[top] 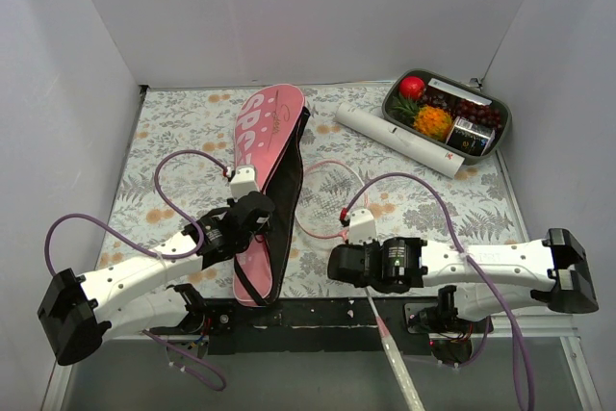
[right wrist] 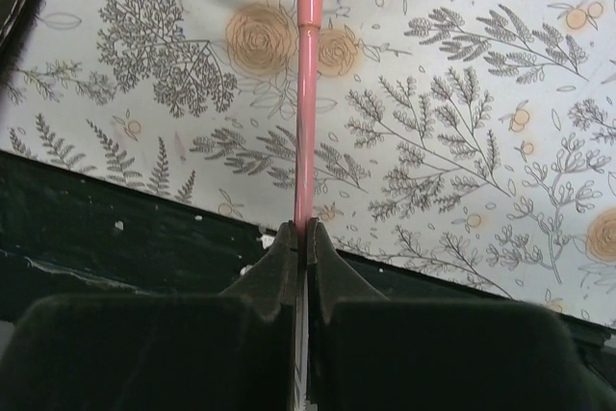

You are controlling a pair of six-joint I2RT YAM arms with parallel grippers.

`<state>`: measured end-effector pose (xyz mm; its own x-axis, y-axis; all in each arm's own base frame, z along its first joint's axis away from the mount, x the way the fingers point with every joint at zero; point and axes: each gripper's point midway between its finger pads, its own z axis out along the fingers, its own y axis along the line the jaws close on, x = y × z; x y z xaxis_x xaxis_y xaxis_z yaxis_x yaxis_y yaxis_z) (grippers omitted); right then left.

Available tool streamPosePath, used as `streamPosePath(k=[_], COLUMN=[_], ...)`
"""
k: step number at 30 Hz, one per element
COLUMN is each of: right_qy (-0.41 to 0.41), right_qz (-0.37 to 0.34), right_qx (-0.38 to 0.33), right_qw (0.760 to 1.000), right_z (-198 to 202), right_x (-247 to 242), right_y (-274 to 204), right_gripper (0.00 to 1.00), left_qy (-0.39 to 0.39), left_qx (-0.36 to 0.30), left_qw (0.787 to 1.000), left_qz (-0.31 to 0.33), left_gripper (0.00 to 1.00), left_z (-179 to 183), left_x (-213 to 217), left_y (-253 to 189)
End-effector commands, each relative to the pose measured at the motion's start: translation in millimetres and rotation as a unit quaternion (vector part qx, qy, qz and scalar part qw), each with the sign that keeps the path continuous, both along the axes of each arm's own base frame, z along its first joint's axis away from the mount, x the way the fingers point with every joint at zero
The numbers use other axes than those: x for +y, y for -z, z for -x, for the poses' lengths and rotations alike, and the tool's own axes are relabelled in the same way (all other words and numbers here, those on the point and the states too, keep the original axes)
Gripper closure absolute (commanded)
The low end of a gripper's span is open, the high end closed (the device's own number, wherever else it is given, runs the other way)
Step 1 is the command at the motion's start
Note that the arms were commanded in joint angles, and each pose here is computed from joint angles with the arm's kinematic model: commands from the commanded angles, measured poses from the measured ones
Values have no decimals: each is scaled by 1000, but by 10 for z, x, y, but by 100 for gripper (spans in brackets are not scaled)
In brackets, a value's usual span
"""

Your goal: Pack up the badminton gear

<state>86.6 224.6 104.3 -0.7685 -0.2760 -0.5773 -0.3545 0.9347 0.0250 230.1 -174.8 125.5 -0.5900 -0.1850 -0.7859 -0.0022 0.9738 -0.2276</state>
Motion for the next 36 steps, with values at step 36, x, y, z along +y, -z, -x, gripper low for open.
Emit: streamPosePath(k=[36], right_qy=[-17], right_qz=[-56], right_qx=[-77], right_qw=[995], right_z=[-101], right_x=[737], right_y=[-454], right_gripper=[99], left_qy=[15], left_qx=[-31], left_qw=[998], left_qz=[56], left_gripper=[100], left_z=[-26], left_x=[-111], left_y=[-420])
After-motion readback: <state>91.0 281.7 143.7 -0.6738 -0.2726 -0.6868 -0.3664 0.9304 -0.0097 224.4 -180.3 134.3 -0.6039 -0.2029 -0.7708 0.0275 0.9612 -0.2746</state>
